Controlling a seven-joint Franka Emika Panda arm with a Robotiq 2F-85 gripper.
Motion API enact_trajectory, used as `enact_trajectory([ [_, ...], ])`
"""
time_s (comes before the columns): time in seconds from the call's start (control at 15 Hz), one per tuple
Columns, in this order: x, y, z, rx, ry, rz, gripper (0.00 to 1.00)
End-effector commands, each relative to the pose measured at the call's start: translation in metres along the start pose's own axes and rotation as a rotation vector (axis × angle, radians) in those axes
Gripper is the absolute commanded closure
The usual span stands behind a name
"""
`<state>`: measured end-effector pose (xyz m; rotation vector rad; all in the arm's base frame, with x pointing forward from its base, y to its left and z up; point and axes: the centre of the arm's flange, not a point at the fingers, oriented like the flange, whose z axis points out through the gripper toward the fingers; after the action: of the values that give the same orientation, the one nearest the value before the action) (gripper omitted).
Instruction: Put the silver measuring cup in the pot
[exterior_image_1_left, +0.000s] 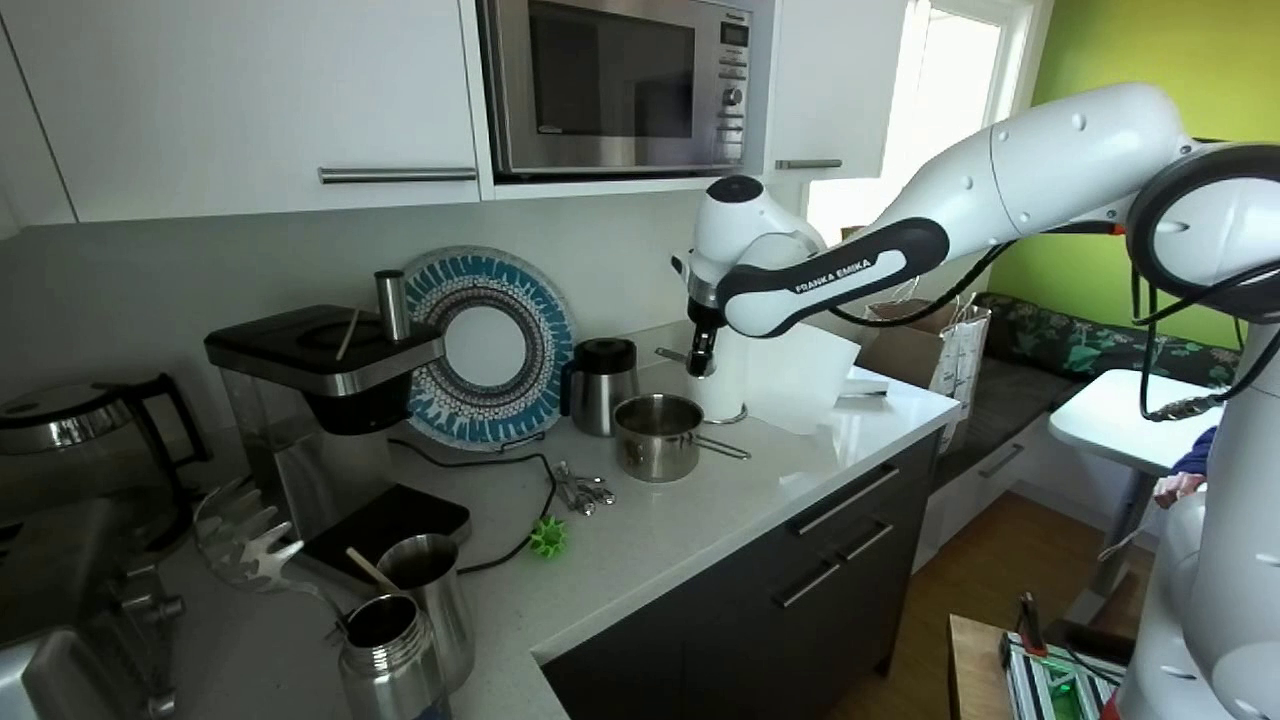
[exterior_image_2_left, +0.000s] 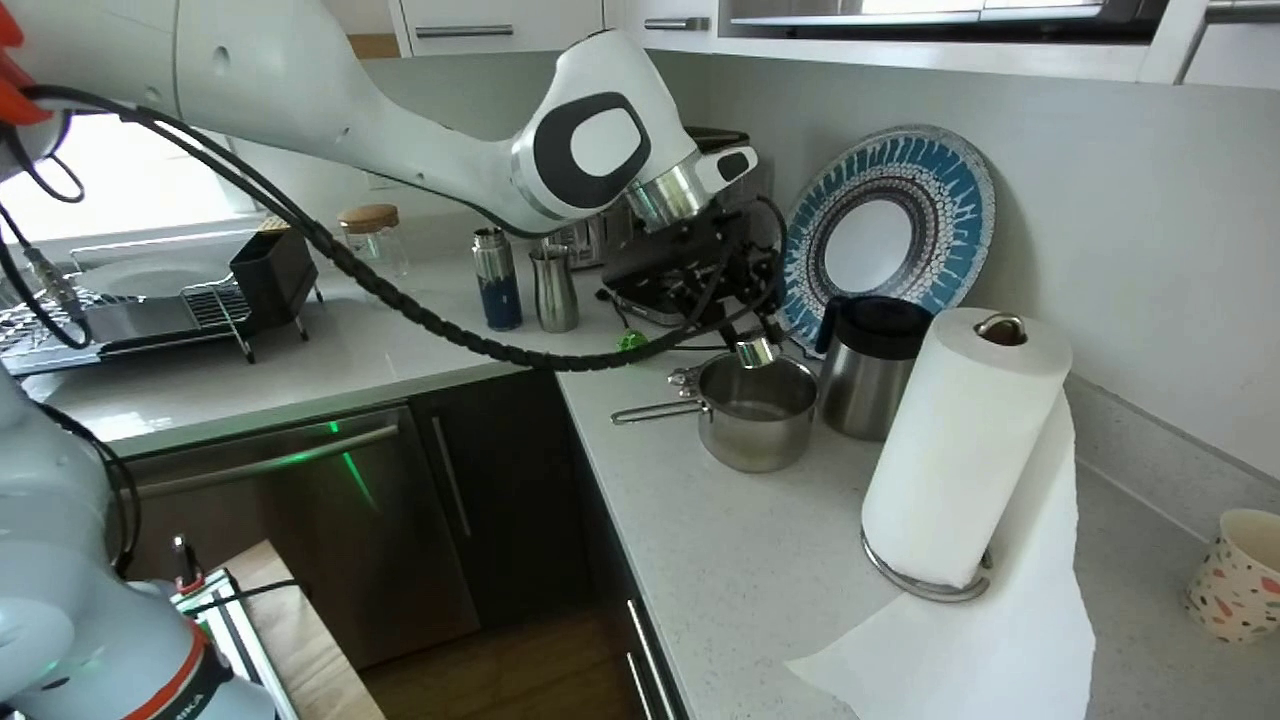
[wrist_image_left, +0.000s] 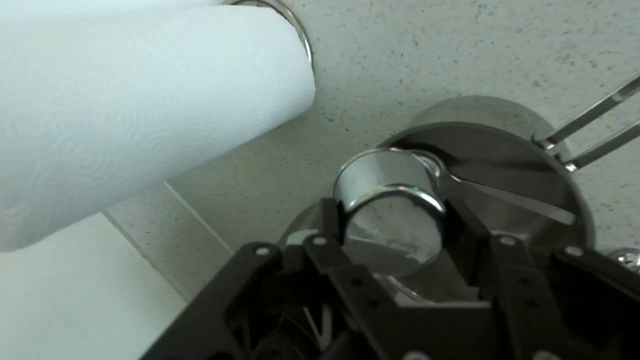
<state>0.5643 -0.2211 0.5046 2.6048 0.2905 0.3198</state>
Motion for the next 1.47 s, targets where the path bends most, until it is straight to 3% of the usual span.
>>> enact_trajectory([
  [0.0,-0.011,-0.021,0.033,-0.035,0.017,0.082,0.7],
  [0.53,0.004,-0.052,0.062,-0.009,0.11,0.085,0.7],
  [0.73,0.008,-0.071,0.06,0.043,0.093,0.083,0.7],
  [0.8,0.007,-0.074,0.06,0.05,0.093,0.085,0.2],
  [0.87,0.007,-0.077,0.057,0.056,0.093,0.089,0.19],
  [1.07,0.009,-0.08,0.039,0.026,0.129,0.096,0.01],
  [1.27,0.015,-0.084,0.014,0.019,0.175,0.079,0.0],
  [1.4,0.022,-0.106,-0.006,0.16,0.204,-0.002,0.0],
])
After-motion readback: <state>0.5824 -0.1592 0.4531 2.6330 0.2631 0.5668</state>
